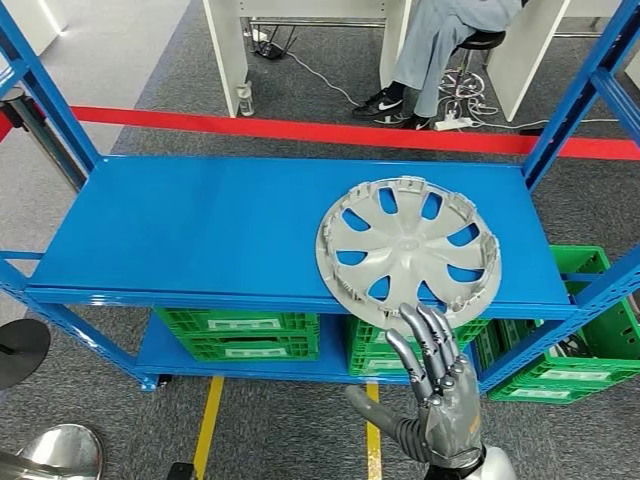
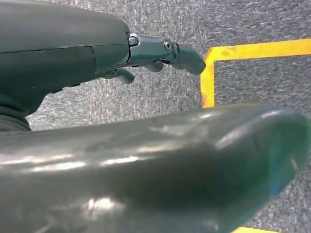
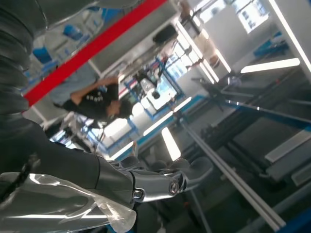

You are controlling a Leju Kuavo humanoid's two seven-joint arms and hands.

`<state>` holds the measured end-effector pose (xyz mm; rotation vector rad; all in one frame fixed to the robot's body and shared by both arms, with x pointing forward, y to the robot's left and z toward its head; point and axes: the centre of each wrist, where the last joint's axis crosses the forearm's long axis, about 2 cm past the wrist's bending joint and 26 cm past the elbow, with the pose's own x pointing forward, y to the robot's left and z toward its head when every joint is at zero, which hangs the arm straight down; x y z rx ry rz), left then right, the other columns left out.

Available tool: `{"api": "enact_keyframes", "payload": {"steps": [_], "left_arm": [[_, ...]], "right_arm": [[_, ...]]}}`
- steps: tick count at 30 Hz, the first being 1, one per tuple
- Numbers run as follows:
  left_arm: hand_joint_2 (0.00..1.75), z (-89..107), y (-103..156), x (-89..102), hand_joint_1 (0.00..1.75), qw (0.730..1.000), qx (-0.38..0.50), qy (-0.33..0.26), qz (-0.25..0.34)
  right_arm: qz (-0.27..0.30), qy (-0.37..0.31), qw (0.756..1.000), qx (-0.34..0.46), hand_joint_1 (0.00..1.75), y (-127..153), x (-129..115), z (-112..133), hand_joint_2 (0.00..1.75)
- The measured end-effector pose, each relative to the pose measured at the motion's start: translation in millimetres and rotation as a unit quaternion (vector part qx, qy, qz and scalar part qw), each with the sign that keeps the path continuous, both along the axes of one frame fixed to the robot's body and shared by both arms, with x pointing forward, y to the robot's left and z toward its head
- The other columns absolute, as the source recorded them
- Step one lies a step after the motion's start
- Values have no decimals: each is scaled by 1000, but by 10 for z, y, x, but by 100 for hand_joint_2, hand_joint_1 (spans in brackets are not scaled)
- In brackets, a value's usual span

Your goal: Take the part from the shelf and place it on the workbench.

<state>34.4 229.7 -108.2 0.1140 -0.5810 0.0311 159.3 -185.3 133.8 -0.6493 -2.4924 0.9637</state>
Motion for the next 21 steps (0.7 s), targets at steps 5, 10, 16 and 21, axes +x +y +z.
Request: {"api": "enact_keyframes", "payload": {"steps": [5, 10, 16, 21], "left_arm": [[0, 1, -7, -1, 0, 1000, 0, -20, -1], [0, 2, -19, -1, 0, 1000, -2, -23, 1], [0, 4, -40, 1, 0, 1000, -10, -23, 1], [0, 5, -46, 9, 0, 1000, -14, -20, -5]], "right_arm": [[-39, -17, 999, -11, 0, 46, -22, 9, 175], [-64, -2, 998, -17, 0, 54, -95, -36, 175], [-95, 18, 994, -47, 0, 59, -152, -112, 175], [-124, 58, 988, -73, 0, 74, -193, -253, 175]]}}
